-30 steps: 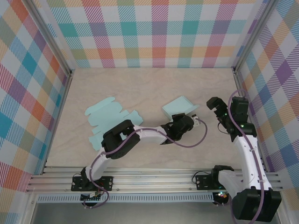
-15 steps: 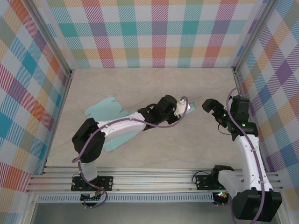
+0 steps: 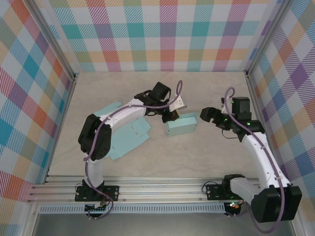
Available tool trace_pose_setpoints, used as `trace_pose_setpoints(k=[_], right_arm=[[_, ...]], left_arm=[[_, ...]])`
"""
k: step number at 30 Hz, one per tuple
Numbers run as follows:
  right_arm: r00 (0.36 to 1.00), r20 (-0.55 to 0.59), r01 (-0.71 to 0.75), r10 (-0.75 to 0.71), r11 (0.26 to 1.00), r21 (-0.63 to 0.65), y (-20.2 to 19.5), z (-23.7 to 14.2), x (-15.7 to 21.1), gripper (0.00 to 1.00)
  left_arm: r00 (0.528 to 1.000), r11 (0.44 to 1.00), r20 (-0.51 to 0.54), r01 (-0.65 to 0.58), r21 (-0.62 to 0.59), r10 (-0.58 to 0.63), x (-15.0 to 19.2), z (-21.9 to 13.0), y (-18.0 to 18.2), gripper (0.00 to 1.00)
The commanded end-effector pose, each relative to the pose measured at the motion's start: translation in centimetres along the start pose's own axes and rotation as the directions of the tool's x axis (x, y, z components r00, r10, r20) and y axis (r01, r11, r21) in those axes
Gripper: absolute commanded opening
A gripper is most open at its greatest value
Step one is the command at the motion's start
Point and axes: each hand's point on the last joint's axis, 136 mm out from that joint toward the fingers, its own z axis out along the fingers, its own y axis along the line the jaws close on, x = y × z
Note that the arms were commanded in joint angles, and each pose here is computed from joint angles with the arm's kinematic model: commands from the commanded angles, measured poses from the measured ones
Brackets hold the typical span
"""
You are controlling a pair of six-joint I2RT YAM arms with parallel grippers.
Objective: Fold the paper box
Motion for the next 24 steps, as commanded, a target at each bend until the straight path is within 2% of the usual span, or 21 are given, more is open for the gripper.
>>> trace_pose_setpoints(k=[1, 6, 12, 19, 24], right_arm=[[0.987, 0.050, 0.156, -0.155, 0.988, -0.019, 1.5, 0.7, -1.5, 0.82], [0.963, 0.055, 0.262, -0.263, 0.965, 0.024, 1.1, 2.7, -2.4, 0.82], [0.926, 0.018, 0.376, -0.376, 0.926, 0.029, 0.5, 5.2, -3.2, 0.83], [0.894, -0.006, 0.447, -0.448, 0.893, -0.057, 1.4, 7.1, -3.3, 0.85], [0.889, -0.049, 0.450, -0.456, 0.888, -0.090, 1.1, 8.2, -2.6, 0.83]], left_arm=[[0.996, 0.994, -0.079, -0.017, 0.110, 0.026, 2.3, 0.2, -1.6, 0.00], [0.995, 0.996, -0.088, -0.040, 0.085, 0.047, 2.7, 0.6, -0.2, 0.00], [0.997, 0.993, -0.068, -0.027, 0.117, 0.035, 2.4, 0.6, 0.7, 0.00], [0.996, 0.989, -0.083, -0.027, 0.145, 0.039, 2.4, 1.1, 0.8, 0.00], [0.994, 0.990, -0.098, -0.026, 0.139, 0.040, 2.7, 1.2, 1.0, 0.00]])
